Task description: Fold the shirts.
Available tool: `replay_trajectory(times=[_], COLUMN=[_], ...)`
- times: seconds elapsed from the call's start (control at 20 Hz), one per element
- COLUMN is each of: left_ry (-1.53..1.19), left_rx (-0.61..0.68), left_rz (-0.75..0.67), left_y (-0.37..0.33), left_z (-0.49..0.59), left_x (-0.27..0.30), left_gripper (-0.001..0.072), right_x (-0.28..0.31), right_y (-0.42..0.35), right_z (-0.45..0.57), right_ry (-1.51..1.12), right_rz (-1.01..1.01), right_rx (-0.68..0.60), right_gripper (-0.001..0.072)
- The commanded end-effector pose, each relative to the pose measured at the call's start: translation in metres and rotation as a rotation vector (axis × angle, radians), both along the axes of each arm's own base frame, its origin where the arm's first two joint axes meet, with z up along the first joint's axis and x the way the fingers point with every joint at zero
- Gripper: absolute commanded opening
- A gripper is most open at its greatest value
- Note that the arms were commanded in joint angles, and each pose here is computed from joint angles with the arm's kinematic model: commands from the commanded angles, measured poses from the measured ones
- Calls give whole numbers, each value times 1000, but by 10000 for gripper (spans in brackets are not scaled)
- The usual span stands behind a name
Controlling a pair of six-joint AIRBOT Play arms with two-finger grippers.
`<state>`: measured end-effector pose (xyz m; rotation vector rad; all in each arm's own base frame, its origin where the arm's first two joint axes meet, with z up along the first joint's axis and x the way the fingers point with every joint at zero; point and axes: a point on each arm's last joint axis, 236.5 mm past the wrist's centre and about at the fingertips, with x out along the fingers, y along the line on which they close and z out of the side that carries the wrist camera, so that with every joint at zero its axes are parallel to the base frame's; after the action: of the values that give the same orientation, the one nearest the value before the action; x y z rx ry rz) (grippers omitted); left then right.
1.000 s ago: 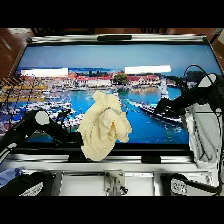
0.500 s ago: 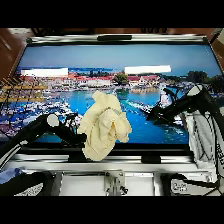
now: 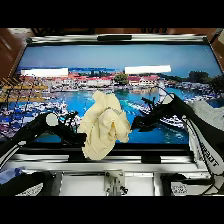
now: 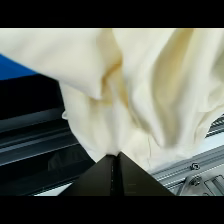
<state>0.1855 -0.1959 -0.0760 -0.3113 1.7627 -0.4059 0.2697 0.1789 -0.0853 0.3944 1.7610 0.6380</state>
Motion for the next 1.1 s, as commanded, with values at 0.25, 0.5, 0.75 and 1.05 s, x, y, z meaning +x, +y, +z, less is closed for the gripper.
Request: replay_trajectory(times=[0.25, 0.5, 0.75, 1.05], left_ry=[-97, -155, -548, -1501], left_rx=[-28, 14, 227, 190], left_rz=[-7, -44, -123, 305], left_y=[-9, -1, 49, 133], left_z=[25, 34, 153, 539], left_x=[29, 43, 128, 126], left_gripper=[28, 27, 26, 27], right_x=[14, 13, 73, 116], right_y=[25, 34, -19, -158], right_z=[-17, -11, 76, 431], right_ry=[-57, -50, -380, -1384], right_rz=[-47, -48, -14, -335], right_rx=[-29, 4, -78, -347], right_gripper=[504, 63, 62, 63])
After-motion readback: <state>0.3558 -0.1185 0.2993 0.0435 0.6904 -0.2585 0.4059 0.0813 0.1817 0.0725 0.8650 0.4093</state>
